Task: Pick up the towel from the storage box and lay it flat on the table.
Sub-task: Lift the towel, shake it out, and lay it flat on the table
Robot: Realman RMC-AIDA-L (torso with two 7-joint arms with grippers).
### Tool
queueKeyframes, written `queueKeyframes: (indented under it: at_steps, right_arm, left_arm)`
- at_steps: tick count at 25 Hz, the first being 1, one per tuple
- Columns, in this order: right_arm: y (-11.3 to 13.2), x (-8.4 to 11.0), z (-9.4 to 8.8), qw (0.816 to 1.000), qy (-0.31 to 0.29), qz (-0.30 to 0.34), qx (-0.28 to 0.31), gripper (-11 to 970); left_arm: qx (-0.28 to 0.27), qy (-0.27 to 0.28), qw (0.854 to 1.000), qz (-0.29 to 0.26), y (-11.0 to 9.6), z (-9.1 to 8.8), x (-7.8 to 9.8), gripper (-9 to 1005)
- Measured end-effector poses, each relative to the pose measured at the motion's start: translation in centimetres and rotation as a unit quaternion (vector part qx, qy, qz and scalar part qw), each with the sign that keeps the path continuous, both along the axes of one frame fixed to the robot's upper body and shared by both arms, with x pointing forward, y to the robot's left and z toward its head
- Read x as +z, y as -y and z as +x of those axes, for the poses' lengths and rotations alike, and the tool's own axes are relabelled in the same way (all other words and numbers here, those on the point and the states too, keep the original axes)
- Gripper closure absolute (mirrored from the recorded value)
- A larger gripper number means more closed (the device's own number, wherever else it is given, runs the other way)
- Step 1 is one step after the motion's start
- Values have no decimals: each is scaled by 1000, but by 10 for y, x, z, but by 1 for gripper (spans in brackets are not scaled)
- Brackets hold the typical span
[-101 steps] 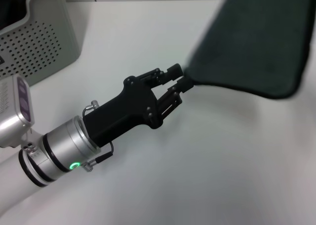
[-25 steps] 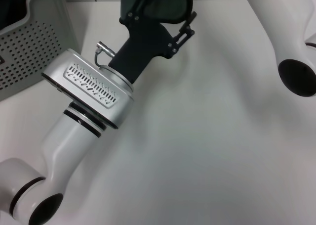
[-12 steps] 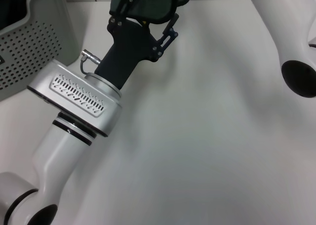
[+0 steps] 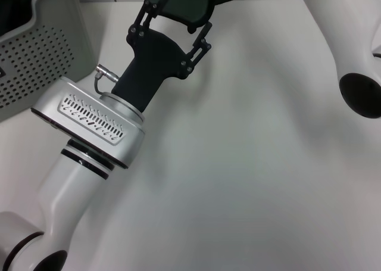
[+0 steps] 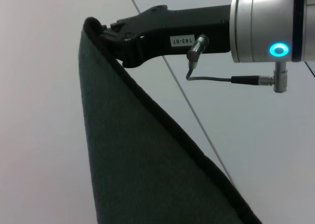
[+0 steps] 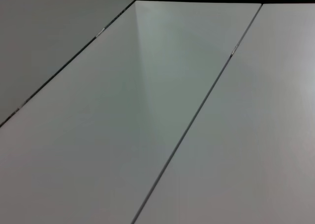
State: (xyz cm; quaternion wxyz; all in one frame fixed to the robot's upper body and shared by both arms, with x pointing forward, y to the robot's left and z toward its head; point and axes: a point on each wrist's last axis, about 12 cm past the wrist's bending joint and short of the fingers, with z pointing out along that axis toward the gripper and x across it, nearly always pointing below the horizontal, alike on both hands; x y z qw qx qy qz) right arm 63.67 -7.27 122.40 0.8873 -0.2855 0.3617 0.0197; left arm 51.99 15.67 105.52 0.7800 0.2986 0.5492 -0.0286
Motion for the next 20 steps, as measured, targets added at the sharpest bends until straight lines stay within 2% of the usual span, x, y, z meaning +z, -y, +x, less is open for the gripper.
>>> queueKeyframes:
  at_steps: [5,20]
  right_arm:
    - [-2,-1,-4,1000,4,0,8,945]
    - [2,-2,-6,1000,7,5,6,945]
  left_arm:
    - [-6,-3,1000,5,0,-2,-2,224]
    - [-10,-6,1000,9,0,-7,-6,754]
